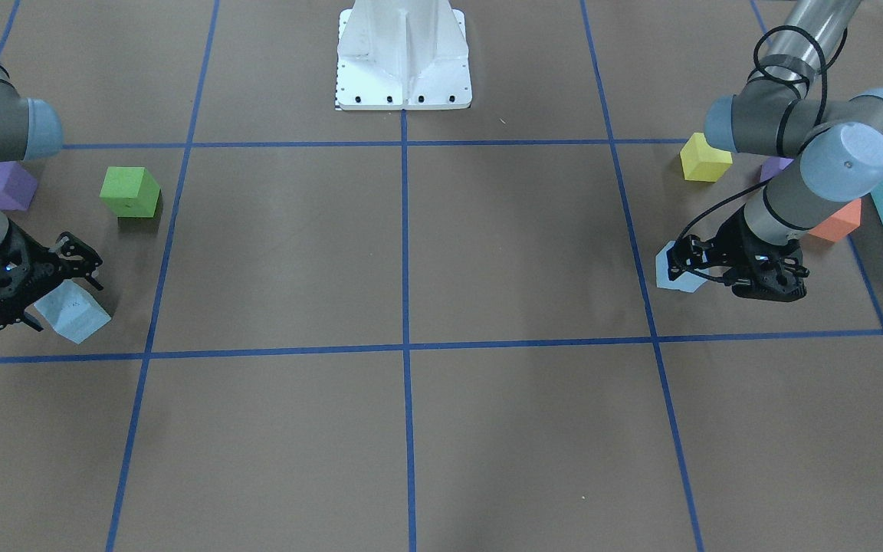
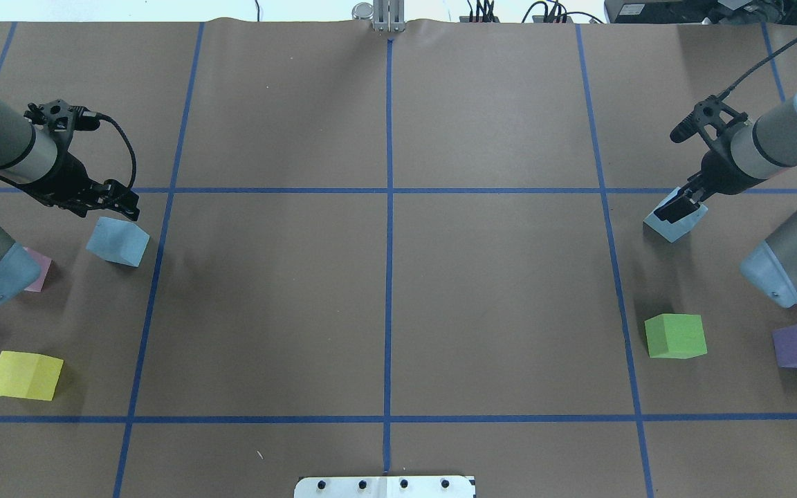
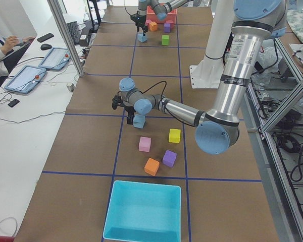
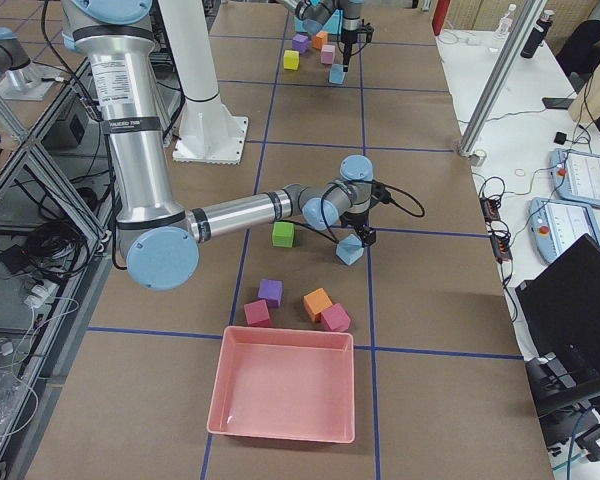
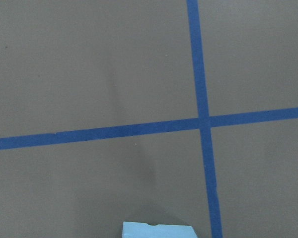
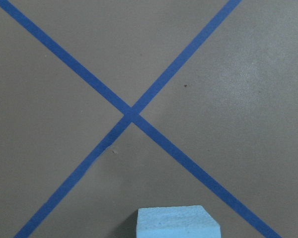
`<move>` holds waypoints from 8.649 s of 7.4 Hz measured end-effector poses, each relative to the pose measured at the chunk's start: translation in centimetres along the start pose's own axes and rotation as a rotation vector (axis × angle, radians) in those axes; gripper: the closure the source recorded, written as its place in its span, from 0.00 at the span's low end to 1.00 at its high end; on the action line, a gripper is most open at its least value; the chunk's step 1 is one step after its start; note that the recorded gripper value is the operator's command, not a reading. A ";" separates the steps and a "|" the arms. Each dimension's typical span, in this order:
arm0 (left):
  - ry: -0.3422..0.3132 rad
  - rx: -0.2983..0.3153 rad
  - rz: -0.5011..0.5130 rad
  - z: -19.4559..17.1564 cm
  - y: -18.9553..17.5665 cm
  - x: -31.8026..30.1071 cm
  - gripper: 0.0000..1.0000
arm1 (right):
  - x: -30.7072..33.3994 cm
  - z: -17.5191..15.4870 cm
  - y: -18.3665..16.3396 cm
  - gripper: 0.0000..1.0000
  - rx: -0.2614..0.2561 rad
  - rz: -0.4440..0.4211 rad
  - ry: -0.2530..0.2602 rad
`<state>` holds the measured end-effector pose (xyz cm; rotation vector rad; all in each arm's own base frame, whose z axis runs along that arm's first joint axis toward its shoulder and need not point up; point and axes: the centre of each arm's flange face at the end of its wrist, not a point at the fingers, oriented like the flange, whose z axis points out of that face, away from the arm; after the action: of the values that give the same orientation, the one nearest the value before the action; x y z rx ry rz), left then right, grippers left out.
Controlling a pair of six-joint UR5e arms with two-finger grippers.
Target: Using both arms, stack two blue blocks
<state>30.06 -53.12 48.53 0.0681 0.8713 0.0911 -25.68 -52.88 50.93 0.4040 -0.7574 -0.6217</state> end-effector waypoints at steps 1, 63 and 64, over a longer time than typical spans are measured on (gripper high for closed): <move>0.003 -0.001 -0.007 0.2 0.3 0.3 0.02 | 0.0 0.0 0.0 0.01 0.000 0.000 0.000; 0.115 0.033 -0.199 -4.0 0.3 43.2 0.01 | -20.0 -4.2 -22.7 0.00 0.073 0.662 0.014; 0.128 0.032 -0.203 -5.8 -0.2 40.8 0.01 | -17.1 -5.2 -20.9 0.00 0.081 0.651 0.031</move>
<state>51.76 -48.83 13.76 0.0036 1.0031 -0.1101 -39.23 -56.78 27.32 0.2183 -0.8300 0.0258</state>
